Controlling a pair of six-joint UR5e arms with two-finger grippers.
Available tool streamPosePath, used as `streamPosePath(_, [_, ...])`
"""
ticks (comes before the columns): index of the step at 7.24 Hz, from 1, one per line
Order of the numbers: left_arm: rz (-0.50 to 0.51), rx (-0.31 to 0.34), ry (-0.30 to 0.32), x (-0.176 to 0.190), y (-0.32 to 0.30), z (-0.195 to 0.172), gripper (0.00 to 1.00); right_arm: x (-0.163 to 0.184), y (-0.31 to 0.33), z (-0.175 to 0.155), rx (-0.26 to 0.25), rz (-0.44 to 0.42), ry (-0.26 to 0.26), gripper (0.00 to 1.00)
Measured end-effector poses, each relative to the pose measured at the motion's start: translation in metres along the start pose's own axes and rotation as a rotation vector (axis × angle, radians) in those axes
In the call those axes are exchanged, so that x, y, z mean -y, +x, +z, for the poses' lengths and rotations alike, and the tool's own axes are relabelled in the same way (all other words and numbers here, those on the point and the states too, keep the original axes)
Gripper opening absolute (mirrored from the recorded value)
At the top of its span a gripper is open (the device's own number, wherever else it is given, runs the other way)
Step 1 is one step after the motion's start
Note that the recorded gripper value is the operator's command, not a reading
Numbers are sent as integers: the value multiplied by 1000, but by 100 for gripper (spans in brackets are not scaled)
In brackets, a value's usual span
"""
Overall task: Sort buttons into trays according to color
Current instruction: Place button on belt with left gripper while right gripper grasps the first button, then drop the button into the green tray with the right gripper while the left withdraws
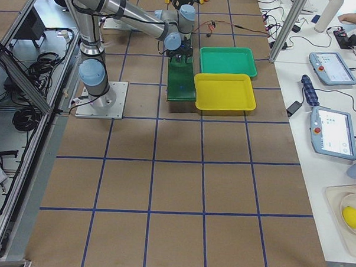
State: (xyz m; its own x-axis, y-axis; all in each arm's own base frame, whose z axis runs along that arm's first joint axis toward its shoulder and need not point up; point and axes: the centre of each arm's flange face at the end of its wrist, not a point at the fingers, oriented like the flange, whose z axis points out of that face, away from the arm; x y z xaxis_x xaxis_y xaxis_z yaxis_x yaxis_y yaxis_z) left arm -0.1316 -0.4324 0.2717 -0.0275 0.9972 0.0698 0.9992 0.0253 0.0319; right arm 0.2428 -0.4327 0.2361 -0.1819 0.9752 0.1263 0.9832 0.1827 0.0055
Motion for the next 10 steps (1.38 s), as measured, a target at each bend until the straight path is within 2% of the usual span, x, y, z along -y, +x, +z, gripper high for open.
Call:
streamPosePath(1, [34,-4,-3,7,1,5,100,0,0,2,-3,1,-1,91])
streamPosePath(3, [59,-16,-9,10,-1,12,100,-1,0,5,-10,2,-6,91])
streamPosePath(4, [56,-12,-10,5,-3,11,100,-1,0,5,-10,2,-8,83])
streamPosePath(5, [32,-7,-7,-9,-8,9,100,-2,0,5,-8,4,-9,61])
streamPosePath(6, [-8,-5,4,-37,-16,8,100,-2,-1,4,1,5,-12,37])
streamPosePath(7, [-34,-9,28,-81,-23,9,100,-2,-3,1,24,7,-15,17])
streamPosePath(8, [-33,-11,59,-133,-27,12,100,-2,-6,-1,49,5,-17,2])
streamPosePath(10, [0,-17,93,-232,-21,24,100,-2,-8,-5,71,-5,-14,0])
